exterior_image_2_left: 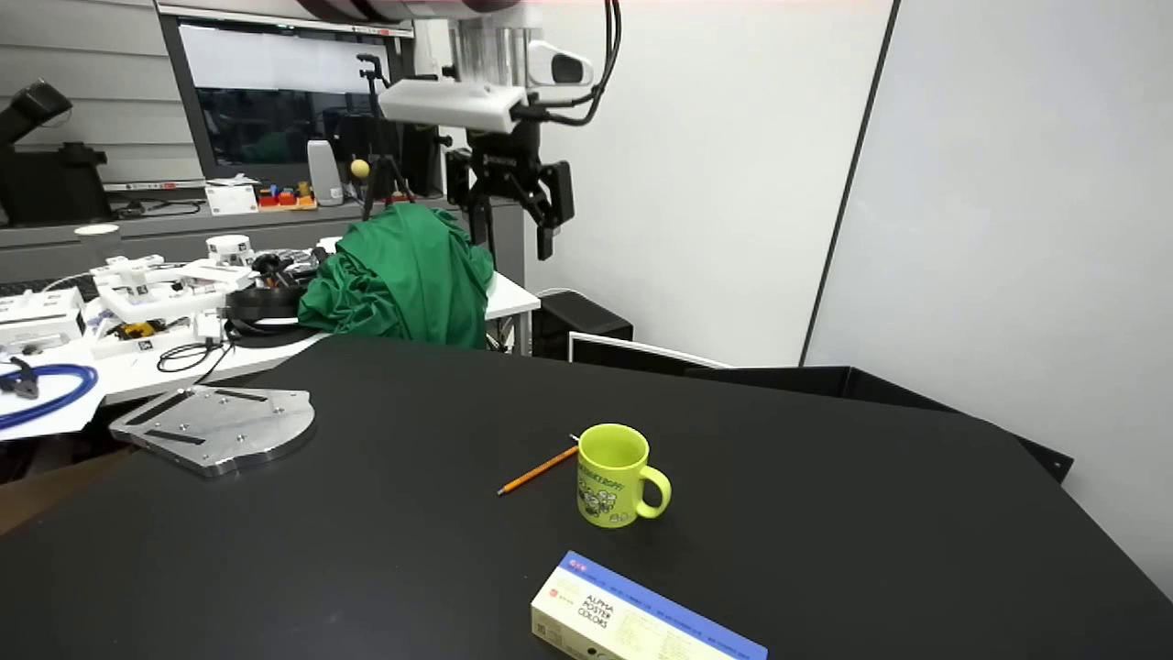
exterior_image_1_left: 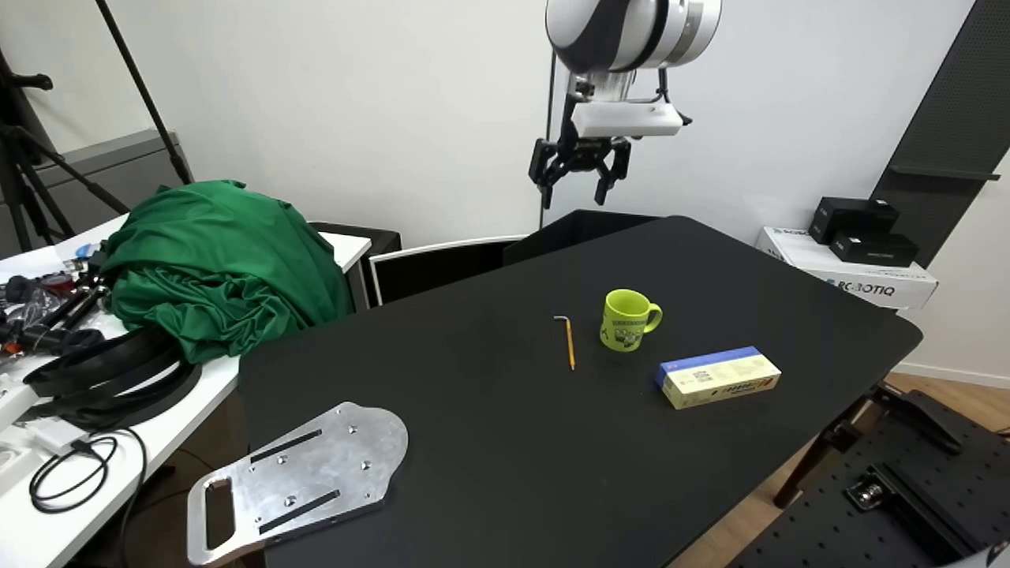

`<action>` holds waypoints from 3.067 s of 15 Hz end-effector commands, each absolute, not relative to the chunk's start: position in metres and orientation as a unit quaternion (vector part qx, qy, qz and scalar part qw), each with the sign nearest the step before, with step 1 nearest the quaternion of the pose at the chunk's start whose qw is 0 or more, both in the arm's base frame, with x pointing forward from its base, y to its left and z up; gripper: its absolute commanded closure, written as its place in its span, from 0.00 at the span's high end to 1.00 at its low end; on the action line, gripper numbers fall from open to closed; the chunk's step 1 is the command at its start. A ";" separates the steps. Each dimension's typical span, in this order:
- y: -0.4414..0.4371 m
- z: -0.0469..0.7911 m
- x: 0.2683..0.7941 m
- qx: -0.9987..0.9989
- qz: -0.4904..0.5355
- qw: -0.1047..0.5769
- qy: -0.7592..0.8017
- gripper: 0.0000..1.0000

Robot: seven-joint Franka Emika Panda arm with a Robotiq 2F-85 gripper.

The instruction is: Place the orange tool in the mug

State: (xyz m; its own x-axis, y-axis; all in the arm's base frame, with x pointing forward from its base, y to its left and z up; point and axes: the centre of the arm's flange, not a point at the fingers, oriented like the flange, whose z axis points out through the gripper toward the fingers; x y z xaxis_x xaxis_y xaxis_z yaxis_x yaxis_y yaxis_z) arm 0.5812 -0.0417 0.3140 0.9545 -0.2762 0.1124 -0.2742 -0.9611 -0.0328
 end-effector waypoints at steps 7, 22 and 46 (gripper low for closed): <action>-0.025 0.249 0.575 -0.983 0.009 0.075 0.168 1.00; -0.040 0.216 0.593 -0.980 -0.009 0.076 0.184 1.00; -0.069 0.048 0.589 -0.957 -0.021 0.047 0.284 1.00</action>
State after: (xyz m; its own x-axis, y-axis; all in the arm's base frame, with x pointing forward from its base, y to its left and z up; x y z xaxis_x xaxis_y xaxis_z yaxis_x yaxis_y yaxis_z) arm 0.5813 -0.0744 0.0604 0.8587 -0.5125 0.0041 -0.5096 -0.8545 -0.1006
